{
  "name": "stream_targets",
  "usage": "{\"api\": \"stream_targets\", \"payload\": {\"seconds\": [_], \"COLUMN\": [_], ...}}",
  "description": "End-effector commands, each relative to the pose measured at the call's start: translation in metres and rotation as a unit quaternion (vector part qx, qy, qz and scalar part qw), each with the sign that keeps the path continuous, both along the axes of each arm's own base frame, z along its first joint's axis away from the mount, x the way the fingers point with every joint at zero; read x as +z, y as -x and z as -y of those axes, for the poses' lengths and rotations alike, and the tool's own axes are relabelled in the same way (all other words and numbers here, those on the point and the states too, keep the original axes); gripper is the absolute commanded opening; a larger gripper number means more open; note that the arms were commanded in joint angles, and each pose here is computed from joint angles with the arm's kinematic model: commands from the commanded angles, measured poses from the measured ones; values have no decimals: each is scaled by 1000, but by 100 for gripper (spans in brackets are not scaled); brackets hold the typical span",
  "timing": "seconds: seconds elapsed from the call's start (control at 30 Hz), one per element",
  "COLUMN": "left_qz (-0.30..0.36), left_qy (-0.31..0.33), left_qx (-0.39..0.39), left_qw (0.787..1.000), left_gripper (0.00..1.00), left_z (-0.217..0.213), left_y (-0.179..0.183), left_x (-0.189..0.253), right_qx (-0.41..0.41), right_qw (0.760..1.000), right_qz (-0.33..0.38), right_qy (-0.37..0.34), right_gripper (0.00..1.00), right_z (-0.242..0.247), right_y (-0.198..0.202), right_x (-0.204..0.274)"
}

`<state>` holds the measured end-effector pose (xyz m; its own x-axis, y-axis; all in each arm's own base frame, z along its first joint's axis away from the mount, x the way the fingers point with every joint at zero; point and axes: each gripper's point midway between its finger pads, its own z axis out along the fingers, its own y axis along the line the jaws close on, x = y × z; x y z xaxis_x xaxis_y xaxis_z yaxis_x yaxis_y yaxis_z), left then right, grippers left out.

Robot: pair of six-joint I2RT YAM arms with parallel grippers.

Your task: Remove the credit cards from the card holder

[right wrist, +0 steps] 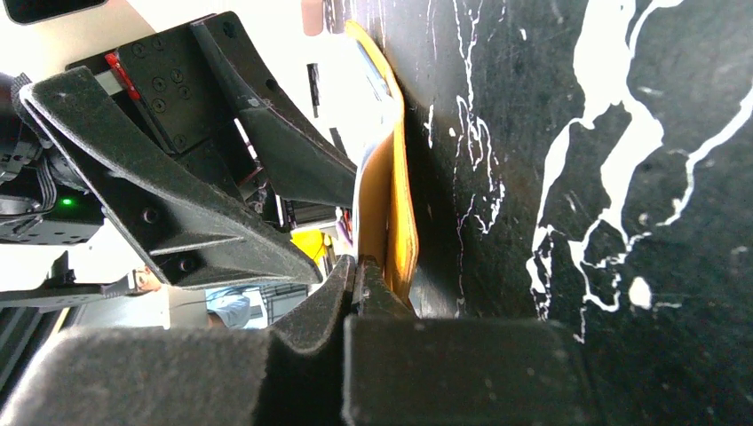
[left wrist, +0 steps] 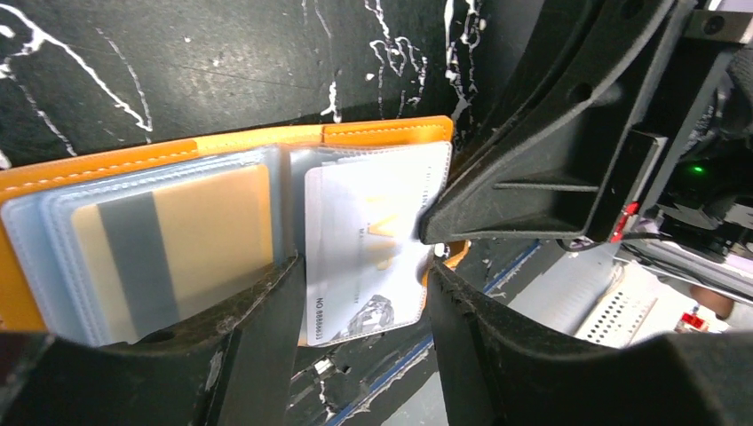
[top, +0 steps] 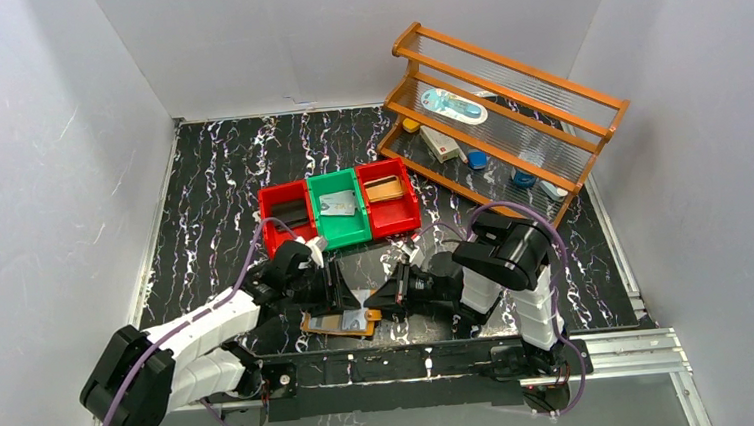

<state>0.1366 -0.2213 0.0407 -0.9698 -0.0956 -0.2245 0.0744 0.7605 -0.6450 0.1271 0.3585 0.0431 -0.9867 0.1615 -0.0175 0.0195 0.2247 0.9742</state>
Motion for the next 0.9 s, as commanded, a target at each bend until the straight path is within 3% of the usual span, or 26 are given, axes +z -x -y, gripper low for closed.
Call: {"api": "stream_targets", "payload": {"seconds": [0.0,0.17,0.5,0.87], "left_qz": [-5,-18,-2,-1], "left_qy": [67,100,139,151], "left_qx": [-9,-6,10,10], "left_qw": [998,995,990,989], "left_gripper": [50,47,32,15], "left_z": [12,16,15,16], "left_y": [4,8,3,4], "left_x": [17,18,29,29], "right_qx": [4,4,-3,-4], "right_qw": [999,999,1000,1000], "right_qz": [23,16,-4,-16], "right_qy": [-42,-39,-28,1], "right_gripper": [0,0,0,16], "right_z": [-5,-5,0,4], "right_y": [-1,-1,1,4], "right_x": [20,16,6,-6]}}
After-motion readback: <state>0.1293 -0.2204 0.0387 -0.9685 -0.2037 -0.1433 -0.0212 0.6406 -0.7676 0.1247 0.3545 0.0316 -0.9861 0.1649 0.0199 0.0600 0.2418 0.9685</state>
